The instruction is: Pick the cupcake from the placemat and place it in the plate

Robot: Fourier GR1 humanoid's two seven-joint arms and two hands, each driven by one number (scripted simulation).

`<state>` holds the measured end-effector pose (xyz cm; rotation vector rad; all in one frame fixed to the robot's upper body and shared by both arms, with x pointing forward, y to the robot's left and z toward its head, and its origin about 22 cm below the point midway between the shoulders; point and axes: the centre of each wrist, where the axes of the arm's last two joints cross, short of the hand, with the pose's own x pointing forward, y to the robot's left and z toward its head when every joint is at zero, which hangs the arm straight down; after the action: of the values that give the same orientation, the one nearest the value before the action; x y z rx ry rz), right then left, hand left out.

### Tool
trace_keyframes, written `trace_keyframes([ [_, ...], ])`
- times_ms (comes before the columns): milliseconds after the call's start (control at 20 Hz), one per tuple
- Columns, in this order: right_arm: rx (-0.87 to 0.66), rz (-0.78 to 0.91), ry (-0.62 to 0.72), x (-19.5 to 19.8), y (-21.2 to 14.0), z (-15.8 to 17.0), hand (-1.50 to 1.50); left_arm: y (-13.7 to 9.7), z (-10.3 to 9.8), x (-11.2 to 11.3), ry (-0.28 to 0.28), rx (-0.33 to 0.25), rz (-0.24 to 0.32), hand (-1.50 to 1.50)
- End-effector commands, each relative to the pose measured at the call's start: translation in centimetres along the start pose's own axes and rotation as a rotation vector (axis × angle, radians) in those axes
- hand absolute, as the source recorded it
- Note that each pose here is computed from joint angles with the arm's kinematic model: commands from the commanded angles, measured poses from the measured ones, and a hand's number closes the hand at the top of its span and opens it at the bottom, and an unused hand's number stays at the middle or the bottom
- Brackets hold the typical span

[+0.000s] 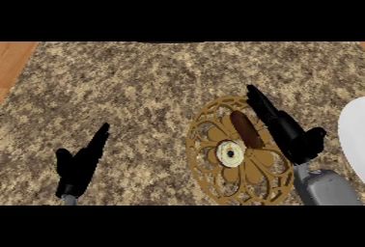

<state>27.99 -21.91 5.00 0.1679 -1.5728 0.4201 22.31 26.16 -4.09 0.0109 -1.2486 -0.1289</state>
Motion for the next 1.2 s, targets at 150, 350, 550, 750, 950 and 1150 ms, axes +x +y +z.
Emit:
trace_keyframes([
  [150, 0.000, 0.004, -0.272, 7.6, -3.6, -3.7, 1.50, 1.4, 2.2, 0.8, 0.071, 0.083, 0.019, 0.00],
  [350, -0.309, 0.470, -0.230, 10.6, -10.7, -2.4, 1.50, 0.5, 2.4, 0.7, 0.052, 0.053, 0.080, 0.00],
  [550, -0.435, 0.209, -0.319, 4.8, -9.8, -3.6, -1.50, -1.6, -0.1, 2.6, 0.052, 0.044, 0.089, 0.00],
  [750, -0.340, 0.165, -0.407, 2.7, -8.7, -1.4, -1.50, -2.8, -0.7, 1.2, 0.060, 0.050, 0.108, 0.00],
  [950, -0.271, 0.281, -0.330, 2.5, -10.5, 0.5, -1.50, -2.4, -1.1, 2.3, 0.062, 0.056, 0.100, 0.00],
  [1150, -0.057, 0.522, -0.155, 7.4, -11.4, 0.4, -1.50, -1.4, -0.9, 2.0, 0.067, 0.072, 0.098, 0.00],
])
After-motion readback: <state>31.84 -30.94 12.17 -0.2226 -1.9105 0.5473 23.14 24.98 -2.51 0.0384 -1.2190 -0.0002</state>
